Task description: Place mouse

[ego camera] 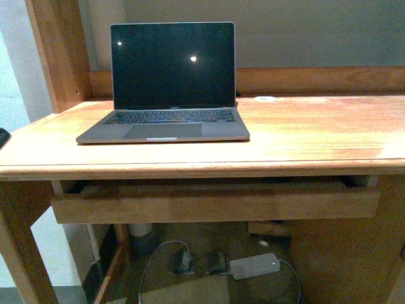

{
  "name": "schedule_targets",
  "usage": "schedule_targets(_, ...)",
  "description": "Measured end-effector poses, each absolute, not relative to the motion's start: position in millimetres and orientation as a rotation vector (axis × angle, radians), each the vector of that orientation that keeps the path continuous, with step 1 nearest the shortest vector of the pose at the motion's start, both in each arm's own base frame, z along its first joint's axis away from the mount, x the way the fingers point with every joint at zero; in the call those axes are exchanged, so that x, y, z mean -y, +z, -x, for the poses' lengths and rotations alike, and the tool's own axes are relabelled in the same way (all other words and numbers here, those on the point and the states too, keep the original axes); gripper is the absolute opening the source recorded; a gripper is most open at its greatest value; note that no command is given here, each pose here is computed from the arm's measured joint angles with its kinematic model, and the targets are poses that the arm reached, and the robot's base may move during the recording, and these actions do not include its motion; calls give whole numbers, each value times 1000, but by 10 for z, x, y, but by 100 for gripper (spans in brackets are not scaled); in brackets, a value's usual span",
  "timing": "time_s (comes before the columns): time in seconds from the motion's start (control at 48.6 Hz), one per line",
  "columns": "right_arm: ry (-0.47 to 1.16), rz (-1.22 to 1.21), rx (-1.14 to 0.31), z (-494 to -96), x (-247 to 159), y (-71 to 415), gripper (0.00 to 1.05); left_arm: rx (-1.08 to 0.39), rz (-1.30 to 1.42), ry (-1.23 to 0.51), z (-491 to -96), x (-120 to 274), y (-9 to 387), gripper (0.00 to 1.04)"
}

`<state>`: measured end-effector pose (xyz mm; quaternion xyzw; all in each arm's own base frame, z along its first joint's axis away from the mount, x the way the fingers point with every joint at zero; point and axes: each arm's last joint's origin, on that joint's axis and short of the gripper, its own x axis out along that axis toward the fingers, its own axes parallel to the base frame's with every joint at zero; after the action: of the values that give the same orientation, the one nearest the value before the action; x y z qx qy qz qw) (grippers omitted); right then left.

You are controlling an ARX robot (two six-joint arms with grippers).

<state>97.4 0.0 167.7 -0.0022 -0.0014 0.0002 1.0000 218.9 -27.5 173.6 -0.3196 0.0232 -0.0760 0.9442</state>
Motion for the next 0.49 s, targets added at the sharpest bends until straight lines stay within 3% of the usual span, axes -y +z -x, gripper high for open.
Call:
schedule_targets(0.103,0,5,3,-974,0,1677,98,-157,905,-155,-2621,347,1443,98)
schedule_targets(0.206,0,5,3,-974,0,1677,98,-192,993,-170,-2843,445,1282,98)
schedule_targets(0.329,0,4,3,-974,0,1677,98,-301,1027,-134,-2831,492,1052,98)
schedule_targets(0.494,0,4,3,-974,0,1677,98,-272,1036,-140,-2841,474,1099,98)
